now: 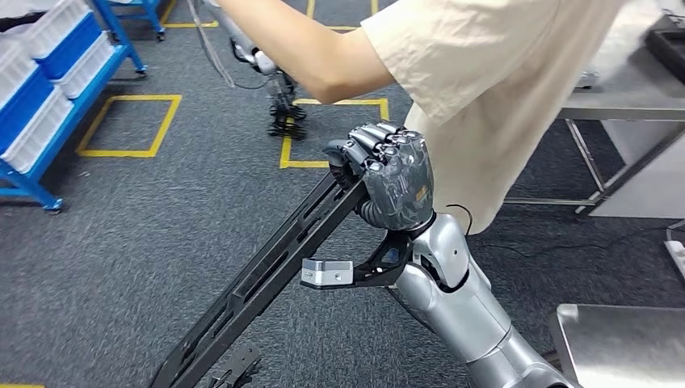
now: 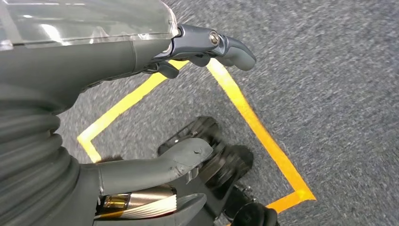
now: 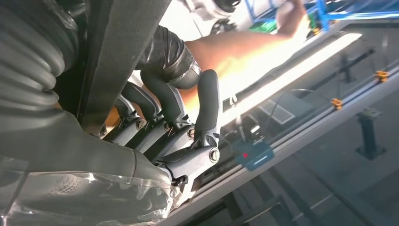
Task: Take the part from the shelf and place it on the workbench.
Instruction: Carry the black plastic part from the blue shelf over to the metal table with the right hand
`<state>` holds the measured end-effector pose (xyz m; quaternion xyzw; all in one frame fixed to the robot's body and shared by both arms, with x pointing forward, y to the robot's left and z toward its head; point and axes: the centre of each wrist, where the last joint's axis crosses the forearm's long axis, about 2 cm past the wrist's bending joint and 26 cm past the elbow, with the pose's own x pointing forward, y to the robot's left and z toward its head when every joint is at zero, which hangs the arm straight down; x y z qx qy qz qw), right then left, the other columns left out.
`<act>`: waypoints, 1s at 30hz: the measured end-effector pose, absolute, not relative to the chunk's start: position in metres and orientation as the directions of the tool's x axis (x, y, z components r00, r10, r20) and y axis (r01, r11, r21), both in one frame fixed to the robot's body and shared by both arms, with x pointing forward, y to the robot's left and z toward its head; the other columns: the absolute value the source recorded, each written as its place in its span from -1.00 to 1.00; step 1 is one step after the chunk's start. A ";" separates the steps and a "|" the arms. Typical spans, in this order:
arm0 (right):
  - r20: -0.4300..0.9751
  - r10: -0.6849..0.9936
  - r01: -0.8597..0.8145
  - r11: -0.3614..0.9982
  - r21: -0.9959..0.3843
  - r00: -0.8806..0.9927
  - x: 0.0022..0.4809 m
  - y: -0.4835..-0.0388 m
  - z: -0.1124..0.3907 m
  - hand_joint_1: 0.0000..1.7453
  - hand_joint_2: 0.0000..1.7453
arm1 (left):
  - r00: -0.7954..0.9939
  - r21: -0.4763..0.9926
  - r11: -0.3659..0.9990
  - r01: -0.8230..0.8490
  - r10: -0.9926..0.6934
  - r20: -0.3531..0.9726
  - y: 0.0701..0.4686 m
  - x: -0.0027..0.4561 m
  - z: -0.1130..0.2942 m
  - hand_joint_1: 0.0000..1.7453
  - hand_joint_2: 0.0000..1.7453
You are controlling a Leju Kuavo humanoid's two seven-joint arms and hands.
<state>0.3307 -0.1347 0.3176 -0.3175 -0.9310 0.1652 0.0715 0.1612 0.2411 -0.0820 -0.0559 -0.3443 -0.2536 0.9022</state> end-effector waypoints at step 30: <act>0.041 0.613 0.563 0.748 -0.350 -0.789 0.329 -0.134 0.314 1.00 1.00 | 0.641 0.078 0.864 0.497 -0.426 0.638 0.245 0.156 -0.084 -1.00 1.00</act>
